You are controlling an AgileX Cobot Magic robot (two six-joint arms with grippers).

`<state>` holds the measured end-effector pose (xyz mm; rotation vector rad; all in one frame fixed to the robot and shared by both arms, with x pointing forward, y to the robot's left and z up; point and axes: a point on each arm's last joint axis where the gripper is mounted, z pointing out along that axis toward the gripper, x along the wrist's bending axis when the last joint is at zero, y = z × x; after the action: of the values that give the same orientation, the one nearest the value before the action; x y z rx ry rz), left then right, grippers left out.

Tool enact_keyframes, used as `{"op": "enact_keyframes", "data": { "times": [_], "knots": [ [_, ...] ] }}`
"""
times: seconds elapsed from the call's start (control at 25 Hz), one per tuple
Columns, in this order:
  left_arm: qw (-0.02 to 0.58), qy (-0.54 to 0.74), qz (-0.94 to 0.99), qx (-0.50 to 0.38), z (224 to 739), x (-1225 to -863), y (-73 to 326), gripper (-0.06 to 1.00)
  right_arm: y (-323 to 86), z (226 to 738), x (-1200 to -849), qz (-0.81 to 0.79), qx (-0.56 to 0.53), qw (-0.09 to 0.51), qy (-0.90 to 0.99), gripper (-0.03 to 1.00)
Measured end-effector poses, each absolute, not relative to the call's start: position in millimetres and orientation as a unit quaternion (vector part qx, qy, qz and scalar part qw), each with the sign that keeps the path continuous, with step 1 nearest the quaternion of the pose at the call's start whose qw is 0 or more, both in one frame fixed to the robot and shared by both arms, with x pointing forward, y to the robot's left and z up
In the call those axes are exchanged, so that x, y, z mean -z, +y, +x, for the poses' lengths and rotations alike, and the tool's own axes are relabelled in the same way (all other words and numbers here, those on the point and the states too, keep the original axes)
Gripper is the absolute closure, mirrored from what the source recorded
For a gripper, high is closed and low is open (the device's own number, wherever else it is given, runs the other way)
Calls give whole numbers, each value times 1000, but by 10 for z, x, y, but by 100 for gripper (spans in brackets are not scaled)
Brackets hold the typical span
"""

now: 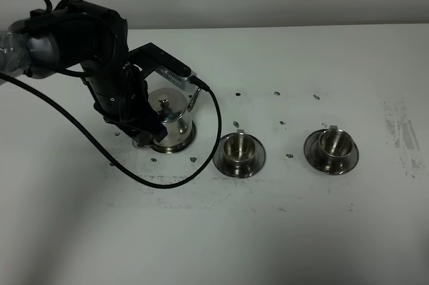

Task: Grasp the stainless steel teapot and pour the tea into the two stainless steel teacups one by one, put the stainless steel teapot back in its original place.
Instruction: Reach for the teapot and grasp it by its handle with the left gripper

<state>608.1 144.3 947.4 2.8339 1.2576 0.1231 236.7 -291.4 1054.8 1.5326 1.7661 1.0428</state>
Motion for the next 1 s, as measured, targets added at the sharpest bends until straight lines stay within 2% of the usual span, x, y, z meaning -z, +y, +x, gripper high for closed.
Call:
{"op": "enact_keyframes", "data": {
  "times": [1.0],
  "knots": [
    [48, 375, 925, -47, 6125, -9410, 1353, 50, -2914, 2367, -10548, 574, -390, 287, 661, 56]
  ]
}}
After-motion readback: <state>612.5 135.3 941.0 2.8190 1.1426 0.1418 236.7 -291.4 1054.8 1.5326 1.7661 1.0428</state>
